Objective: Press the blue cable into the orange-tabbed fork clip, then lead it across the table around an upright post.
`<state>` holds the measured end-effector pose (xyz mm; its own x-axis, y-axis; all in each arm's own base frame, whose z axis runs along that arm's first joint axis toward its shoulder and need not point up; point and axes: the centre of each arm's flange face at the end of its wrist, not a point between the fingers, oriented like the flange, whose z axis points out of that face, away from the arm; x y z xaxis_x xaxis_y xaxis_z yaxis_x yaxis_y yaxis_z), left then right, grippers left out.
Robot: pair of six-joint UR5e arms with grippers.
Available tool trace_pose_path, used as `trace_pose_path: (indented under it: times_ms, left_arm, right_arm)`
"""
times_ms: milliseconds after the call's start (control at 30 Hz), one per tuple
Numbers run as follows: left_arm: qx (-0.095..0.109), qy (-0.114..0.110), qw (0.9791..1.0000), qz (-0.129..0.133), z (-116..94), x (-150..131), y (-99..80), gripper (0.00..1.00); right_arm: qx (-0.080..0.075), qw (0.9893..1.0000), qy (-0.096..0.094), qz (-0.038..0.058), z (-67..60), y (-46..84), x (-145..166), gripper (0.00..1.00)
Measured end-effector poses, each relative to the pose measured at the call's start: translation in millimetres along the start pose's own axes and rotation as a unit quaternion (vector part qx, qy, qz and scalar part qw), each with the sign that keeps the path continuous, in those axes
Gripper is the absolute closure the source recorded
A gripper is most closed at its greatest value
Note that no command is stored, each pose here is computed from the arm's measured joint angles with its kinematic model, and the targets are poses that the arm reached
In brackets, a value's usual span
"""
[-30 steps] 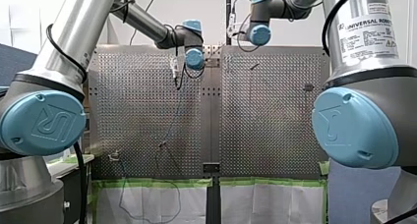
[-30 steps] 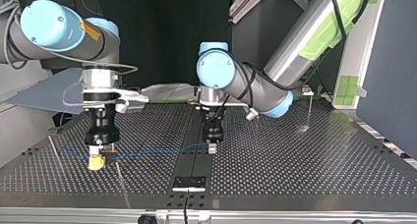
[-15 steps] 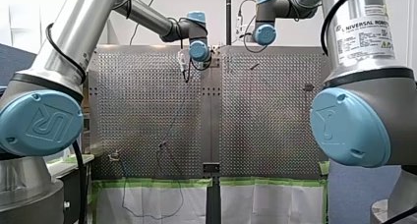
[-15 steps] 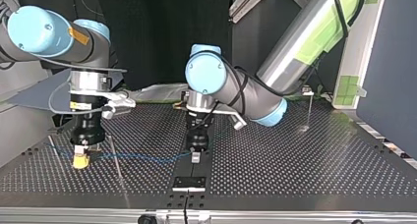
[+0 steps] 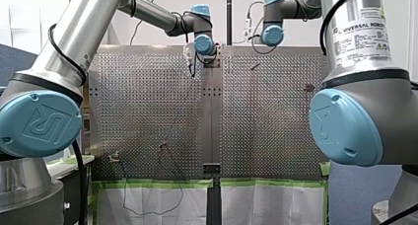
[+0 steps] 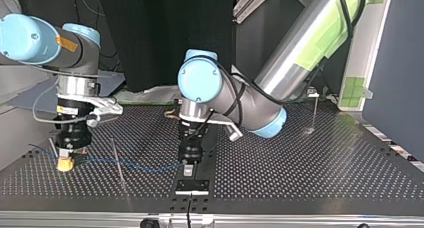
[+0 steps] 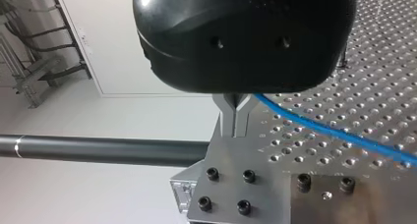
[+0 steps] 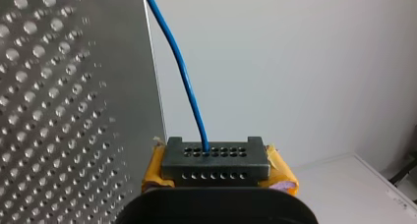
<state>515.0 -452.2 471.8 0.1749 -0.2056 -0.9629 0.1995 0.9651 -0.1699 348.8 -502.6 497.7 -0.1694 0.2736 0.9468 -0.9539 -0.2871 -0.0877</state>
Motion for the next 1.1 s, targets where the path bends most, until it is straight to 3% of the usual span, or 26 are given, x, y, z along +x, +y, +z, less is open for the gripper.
trace_pose_path:
  times_ms: [233, 667, 1100]
  left_arm:
    - [0.012, 0.012, 0.9999, 0.002, 3.4, 17.2, -14.9, 1.00]
    - [0.022, 0.003, 0.9997, -0.008, 3.4, 17.1, -26.3, 1.00]
    - [0.034, 0.029, 0.9990, -0.006, 13.0, 46.8, -57.1, 1.00]
  right_arm:
    - [-0.015, 0.9999, -0.002, -0.0048, 5.8, 18.4, -2.0, 1.00]
    - [-0.034, 0.9993, -0.011, -0.0104, 14.6, 42.2, -15.6, 1.00]
    - [-0.064, 0.9973, -0.029, -0.0191, 26.2, 80.8, -40.0, 1.00]
